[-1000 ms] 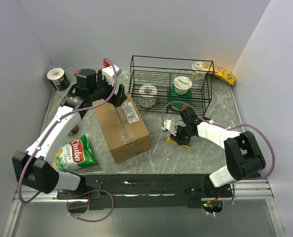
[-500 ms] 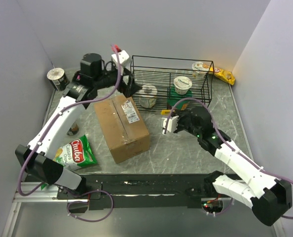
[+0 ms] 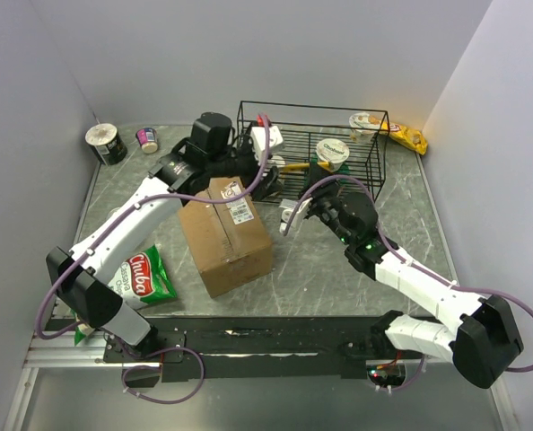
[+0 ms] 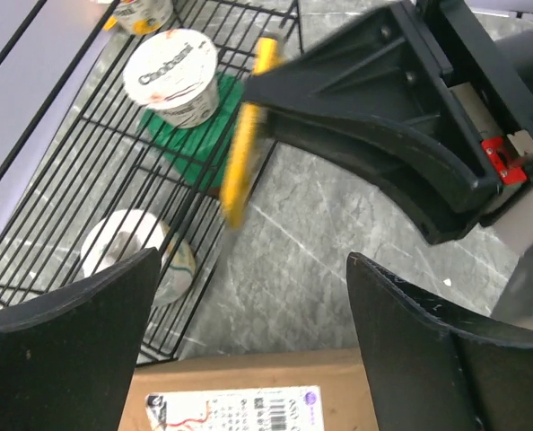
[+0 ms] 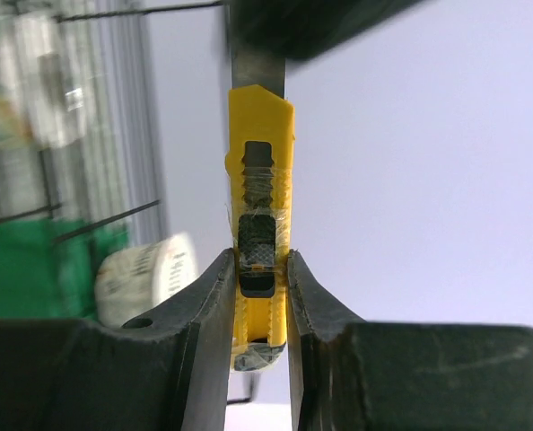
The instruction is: Unpack the express box
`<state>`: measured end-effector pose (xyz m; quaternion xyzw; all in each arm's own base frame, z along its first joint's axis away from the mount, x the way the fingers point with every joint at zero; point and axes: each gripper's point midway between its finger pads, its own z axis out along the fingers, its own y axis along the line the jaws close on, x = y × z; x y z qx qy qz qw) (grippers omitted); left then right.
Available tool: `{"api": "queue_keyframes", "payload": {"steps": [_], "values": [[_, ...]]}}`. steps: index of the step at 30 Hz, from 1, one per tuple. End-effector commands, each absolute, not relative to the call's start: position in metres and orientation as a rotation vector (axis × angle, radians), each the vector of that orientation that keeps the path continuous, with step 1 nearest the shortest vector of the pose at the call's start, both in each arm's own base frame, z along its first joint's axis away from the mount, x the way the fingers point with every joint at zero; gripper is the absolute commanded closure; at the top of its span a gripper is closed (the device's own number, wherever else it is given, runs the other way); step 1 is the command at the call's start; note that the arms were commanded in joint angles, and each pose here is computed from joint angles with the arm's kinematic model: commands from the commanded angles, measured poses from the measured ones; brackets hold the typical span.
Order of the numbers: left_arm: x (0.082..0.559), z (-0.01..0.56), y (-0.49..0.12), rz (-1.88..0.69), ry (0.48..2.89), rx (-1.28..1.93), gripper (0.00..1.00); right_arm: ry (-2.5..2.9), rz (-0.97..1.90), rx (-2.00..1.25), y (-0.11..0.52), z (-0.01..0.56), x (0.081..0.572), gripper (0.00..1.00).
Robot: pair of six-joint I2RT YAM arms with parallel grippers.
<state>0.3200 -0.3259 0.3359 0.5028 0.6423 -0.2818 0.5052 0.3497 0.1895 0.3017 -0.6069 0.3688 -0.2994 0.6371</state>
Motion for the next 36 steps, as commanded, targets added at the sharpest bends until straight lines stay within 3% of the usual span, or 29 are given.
{"api": "queue_keyframes", "payload": {"steps": [1, 8, 18, 28, 32, 33, 36], "values": [[0.325, 0.353, -0.332, -0.605, 1.486, 1.204, 0.11, 0.648, -0.762, -1.244, 0.198, 0.359, 0.338, 1.0], [0.327, 0.357, -0.338, -0.579, 1.474, 1.184, 0.13, 0.61, -0.758, -1.277, 0.208, 0.355, 0.33, 1.0], [0.329, 0.353, -0.344, -0.58, 1.478, 1.186, 0.39, 0.576, -0.737, -1.308, 0.212, 0.35, 0.316, 1.0], [0.321, 0.344, -0.354, -0.661, 1.497, 1.207, 0.56, 0.533, -0.728, -1.323, 0.218, 0.345, 0.307, 1.0], [0.318, 0.344, -0.357, -0.685, 1.48, 1.238, 0.8, 0.542, -0.718, -1.32, 0.218, 0.345, 0.307, 1.0], [0.317, 0.344, -0.357, -0.686, 1.476, 1.241, 0.99, 0.556, -0.703, -1.317, 0.219, 0.344, 0.308, 1.0], [0.314, 0.347, -0.356, -0.694, 1.451, 1.264, 0.99, 0.632, -0.642, -1.318, 0.217, 0.345, 0.31, 1.0]]}}
